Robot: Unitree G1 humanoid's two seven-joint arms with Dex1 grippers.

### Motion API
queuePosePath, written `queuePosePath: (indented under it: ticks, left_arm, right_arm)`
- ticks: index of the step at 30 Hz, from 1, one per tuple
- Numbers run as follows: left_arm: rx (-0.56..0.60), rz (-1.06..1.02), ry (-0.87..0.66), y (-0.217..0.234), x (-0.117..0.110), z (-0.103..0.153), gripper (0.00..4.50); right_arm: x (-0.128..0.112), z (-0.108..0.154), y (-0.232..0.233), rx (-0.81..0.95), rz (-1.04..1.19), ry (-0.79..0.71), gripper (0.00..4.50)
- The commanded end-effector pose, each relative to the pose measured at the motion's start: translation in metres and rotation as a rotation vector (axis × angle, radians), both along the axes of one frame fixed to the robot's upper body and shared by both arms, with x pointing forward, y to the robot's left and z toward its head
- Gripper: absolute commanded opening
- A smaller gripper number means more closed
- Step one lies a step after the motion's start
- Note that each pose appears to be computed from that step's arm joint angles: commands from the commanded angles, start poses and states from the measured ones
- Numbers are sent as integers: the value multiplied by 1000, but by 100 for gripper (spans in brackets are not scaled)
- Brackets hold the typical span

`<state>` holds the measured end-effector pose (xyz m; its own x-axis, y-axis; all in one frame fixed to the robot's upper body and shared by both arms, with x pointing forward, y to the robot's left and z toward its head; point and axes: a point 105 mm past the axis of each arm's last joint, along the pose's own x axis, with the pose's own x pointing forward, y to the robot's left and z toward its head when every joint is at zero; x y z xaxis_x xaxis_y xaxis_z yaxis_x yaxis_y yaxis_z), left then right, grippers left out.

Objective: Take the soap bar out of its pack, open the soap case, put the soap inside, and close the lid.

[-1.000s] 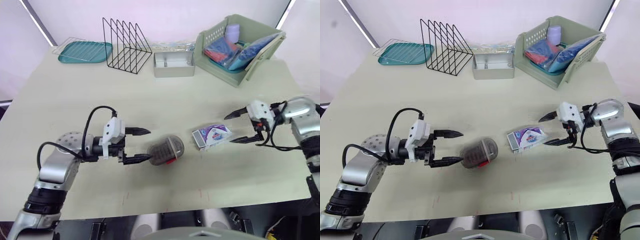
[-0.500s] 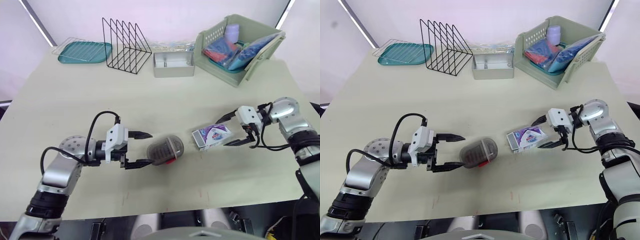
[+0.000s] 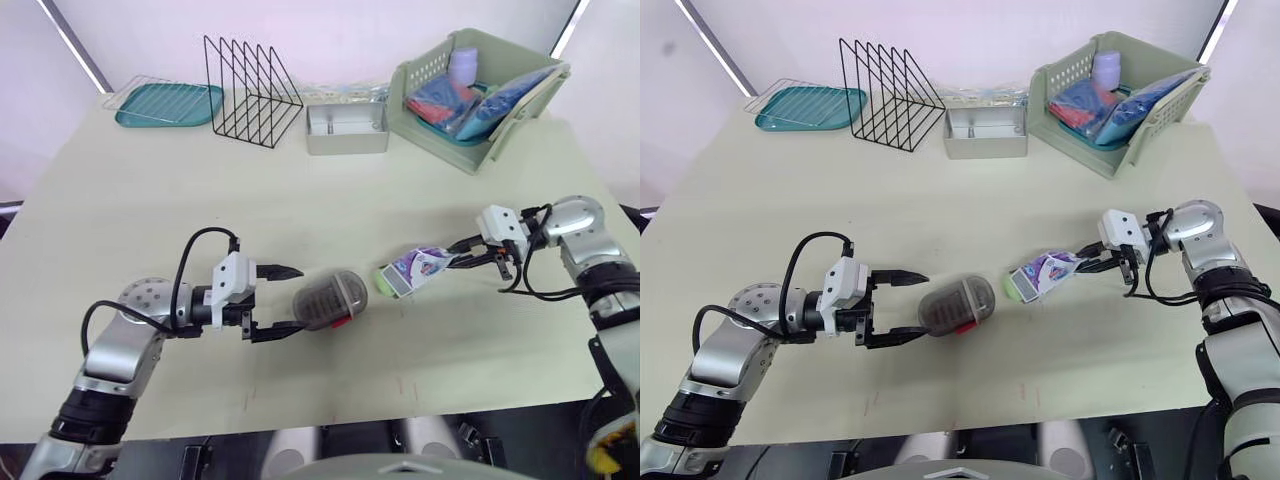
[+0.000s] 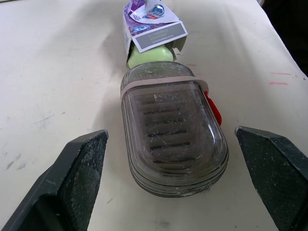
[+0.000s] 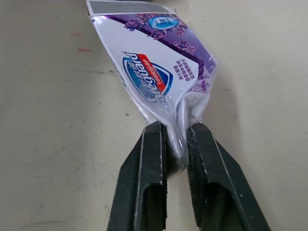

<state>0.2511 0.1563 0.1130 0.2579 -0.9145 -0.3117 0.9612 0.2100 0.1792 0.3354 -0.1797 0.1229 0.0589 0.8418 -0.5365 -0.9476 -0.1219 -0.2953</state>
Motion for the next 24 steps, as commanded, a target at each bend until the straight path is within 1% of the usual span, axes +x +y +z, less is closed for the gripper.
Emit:
queuePosePath:
  ticks: [1,4,9,13,16,21,22,24]
  left_arm:
    - [-1,-4,-36,-1,2,4,450]
    - [0,-2,-37,0,2,3,450]
    - [-1,9,-39,2,4,2,450]
    - [1,13,-37,3,6,0,450]
    - [1,9,-37,2,8,-2,450]
    - [-2,3,-39,-1,12,-2,450]
    - [-2,2,-39,-2,12,-2,450]
    - [-1,0,-39,-2,12,-2,450]
  right_arm:
    - [-2,16,-7,35,-16,-43,59]
    - [-9,23,-14,32,-36,-56,59]
    - [-31,33,-22,32,-59,-67,59]
    - [-45,30,-29,15,-99,-51,59]
    - [-49,30,-34,11,-148,-54,59]
    - [-47,24,-32,22,-202,-41,59]
    - [-46,22,-32,31,-219,-30,10]
    - [-45,19,-31,37,-239,-22,5]
